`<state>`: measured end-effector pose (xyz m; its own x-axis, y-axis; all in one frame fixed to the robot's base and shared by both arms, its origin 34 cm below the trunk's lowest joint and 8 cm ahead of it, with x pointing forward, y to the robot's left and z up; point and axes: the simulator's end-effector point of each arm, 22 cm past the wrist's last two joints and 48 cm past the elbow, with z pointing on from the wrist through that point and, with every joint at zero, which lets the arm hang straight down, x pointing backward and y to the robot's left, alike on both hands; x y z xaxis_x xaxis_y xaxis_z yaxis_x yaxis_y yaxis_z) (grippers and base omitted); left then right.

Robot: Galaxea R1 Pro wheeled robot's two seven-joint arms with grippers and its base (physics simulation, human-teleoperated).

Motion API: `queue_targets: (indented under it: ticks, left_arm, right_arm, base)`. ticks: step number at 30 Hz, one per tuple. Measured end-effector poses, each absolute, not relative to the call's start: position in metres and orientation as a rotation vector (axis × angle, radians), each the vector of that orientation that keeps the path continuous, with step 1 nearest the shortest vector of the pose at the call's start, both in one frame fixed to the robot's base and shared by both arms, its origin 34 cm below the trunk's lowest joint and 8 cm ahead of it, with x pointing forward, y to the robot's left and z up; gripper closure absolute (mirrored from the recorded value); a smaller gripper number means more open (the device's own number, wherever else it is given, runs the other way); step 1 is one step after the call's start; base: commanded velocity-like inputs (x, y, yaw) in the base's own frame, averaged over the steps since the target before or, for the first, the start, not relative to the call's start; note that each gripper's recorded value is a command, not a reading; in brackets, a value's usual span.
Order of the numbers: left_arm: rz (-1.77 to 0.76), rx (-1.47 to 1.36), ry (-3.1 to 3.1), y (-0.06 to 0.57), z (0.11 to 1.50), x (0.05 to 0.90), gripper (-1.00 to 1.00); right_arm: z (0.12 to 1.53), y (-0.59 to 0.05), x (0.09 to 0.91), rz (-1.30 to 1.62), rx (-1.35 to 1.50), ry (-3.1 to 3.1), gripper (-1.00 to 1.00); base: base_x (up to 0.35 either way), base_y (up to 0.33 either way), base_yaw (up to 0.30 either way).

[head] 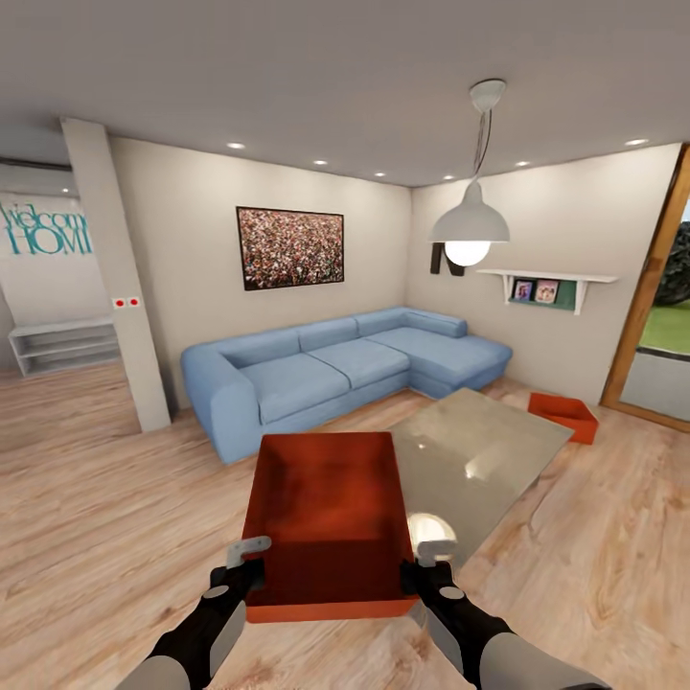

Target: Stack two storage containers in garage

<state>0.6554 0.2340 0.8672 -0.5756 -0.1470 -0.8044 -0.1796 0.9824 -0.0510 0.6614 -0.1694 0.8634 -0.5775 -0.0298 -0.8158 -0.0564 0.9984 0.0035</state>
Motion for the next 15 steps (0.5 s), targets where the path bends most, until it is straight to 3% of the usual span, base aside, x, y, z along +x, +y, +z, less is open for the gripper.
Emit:
queue_targets:
  ticks: [15]
  left_arm:
    - [0.045,-0.227,2.193,0.2339,0.8671,0.6553,1.0]
  right_arm:
    - [0.8632,-0.1695,0.6613,0.036,-0.06,2.187,1.0]
  base:
    - [0.0,0.0,0.3]
